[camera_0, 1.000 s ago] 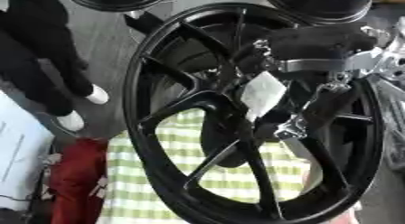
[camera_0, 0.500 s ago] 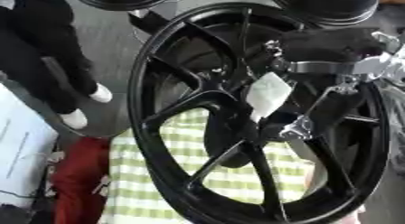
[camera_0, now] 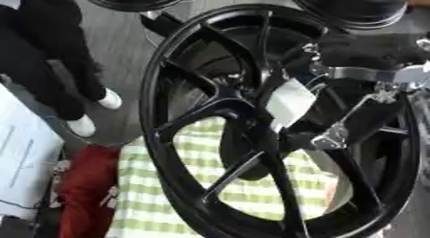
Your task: Pull the pin out of the wheel hub.
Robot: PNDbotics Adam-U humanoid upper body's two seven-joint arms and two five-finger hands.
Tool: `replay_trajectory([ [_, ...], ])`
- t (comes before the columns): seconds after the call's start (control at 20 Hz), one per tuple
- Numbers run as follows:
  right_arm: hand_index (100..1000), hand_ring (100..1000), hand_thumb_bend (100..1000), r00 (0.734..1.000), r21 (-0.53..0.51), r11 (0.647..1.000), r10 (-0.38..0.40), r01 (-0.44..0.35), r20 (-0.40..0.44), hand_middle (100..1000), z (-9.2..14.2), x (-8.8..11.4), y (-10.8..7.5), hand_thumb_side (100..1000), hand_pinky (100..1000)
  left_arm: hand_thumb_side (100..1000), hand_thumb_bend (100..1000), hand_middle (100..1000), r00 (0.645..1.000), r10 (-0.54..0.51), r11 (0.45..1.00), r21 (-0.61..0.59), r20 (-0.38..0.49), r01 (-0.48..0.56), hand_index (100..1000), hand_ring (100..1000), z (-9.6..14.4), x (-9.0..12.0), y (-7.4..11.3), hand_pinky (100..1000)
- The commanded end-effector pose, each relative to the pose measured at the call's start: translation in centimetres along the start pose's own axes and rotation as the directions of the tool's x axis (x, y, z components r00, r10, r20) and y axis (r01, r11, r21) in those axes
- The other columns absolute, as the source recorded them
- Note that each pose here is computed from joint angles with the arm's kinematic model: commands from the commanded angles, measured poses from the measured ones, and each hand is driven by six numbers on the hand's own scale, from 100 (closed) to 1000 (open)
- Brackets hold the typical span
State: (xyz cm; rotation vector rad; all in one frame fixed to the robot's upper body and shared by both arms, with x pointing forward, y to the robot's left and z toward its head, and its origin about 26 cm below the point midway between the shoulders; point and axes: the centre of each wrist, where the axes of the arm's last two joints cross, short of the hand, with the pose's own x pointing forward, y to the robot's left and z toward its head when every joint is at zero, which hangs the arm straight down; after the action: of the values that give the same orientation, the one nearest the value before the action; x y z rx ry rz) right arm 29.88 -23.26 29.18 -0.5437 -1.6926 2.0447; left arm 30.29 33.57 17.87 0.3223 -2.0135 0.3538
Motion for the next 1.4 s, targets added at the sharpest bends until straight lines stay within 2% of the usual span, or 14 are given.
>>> replay_trajectory([
  [0.05,821,819,395,0.998,-0.017,0.999,0.045,-0.046,-0.037,689,1.01,-0.16,-0.95,293,906,825,159,769,1.000,-0.004,1.000,-0.008,0.023,0.004,718,770,-0.31,0.64,0.06,537],
  [0.3,812,813,350,0.998,-0.027,0.999,0.044,-0.045,-0.043,676,1.18,-0.24,-1.04,290,904,825,157,770,1.000,-0.004,1.000,-0.010,0.023,0.005,718,770,-0.34,0.68,0.04,537],
  [0.75,784,803,238,0.999,-0.049,0.998,0.029,-0.030,-0.017,637,0.90,0.01,-1.60,233,901,825,157,771,1.000,-0.004,1.000,-0.012,0.020,0.004,718,771,-0.34,0.62,0.02,538],
  [0.95,773,797,237,1.000,-0.043,0.999,0.029,-0.029,-0.008,623,0.82,0.06,-1.63,226,898,826,158,771,1.000,-0.003,1.000,-0.013,0.019,0.003,718,771,-0.33,0.59,0.01,538],
  [1.0,765,793,270,1.000,-0.041,0.999,0.030,-0.030,-0.006,614,0.81,0.06,-1.61,220,897,827,158,771,1.000,-0.002,1.000,-0.013,0.018,0.002,718,772,-0.31,0.57,0.00,538],
  [1.05,765,793,244,1.000,-0.036,0.999,0.031,-0.031,-0.004,616,0.80,0.06,-1.59,233,897,827,158,771,1.000,-0.002,1.000,-0.013,0.017,0.002,718,772,-0.31,0.55,0.00,538],
  [1.4,753,752,258,0.998,0.016,0.998,0.055,-0.055,0.025,603,0.72,0.13,-1.71,242,893,827,157,772,1.000,-0.004,1.000,-0.012,0.015,0.004,717,772,-0.34,0.54,0.05,539],
])
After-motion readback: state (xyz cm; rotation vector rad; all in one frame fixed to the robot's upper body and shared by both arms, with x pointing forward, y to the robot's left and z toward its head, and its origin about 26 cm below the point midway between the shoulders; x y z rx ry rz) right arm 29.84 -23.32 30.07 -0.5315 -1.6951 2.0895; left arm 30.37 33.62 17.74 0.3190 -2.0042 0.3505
